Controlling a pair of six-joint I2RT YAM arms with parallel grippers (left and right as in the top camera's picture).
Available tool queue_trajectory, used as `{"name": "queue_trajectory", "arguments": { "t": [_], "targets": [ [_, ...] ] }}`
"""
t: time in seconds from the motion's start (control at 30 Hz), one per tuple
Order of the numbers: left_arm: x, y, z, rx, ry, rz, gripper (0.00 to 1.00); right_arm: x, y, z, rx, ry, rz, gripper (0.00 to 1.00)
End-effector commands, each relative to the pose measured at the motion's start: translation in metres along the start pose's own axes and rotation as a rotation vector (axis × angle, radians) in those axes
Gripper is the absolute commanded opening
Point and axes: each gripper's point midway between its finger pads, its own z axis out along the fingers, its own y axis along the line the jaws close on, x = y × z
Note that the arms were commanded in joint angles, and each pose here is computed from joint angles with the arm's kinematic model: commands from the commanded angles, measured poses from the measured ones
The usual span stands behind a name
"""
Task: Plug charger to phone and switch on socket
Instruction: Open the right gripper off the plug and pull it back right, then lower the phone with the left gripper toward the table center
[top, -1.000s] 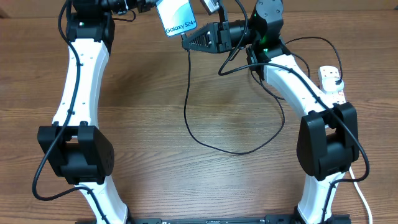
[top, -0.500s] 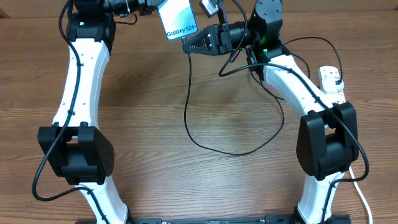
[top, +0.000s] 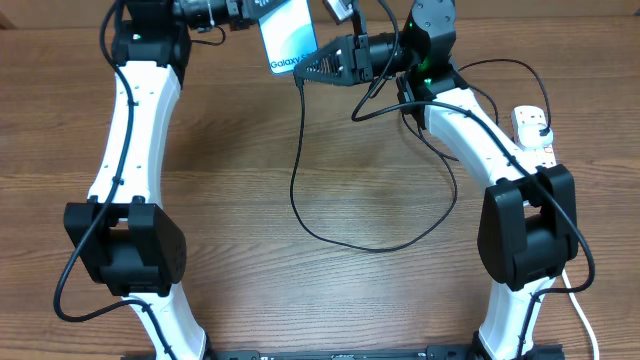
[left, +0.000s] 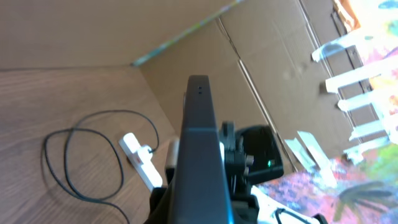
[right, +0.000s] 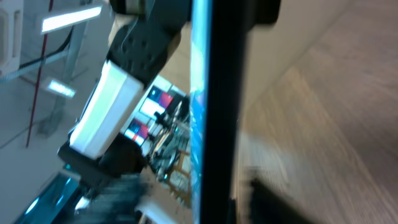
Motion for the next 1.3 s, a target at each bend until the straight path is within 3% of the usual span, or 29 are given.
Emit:
{"name": "queue_trajectory", "arguments": {
  "t": [0.0,0.3,0.5,0.73,0.87,1.0,1.13,1.27],
  "targets": [
    [0.008,-0.018,0.005,0.042,0.041,0.062,0.04,-0.021,0.022,-0.005,0.020,-0.067,-0.074,1.00],
    [-0.003,-0.010,-0.017,0.022,0.008,0.029,0.04,-0.027,0.018,-0.019,0.040,-0.091,-0.074,1.00],
    [-0.010,-0.005,-0.040,0.014,-0.011,-0.006,0.04,-0.040,-0.007,-0.060,0.128,-0.184,0.002,1.00],
    [-0.012,-0.003,-0.045,0.008,-0.020,-0.034,0.04,-0.003,-0.113,-0.128,0.530,-0.344,0.428,1.00],
    [-0.013,-0.002,-0.045,0.000,-0.028,-0.039,0.04,0.029,-0.140,-0.148,0.708,-0.318,0.508,1.00],
    [-0.003,0.010,-0.038,-0.030,-0.014,-0.039,0.04,0.070,-0.168,-0.182,0.996,-0.293,0.611,1.00],
    [0.017,0.042,-0.030,-0.157,-0.004,-0.082,0.04,0.094,-0.179,-0.210,1.196,-0.267,0.655,1.00],
    [0.045,0.068,-0.019,-0.278,0.054,-0.099,0.04,0.103,-0.181,-0.220,1.267,-0.243,0.656,1.00]
  ]
}}
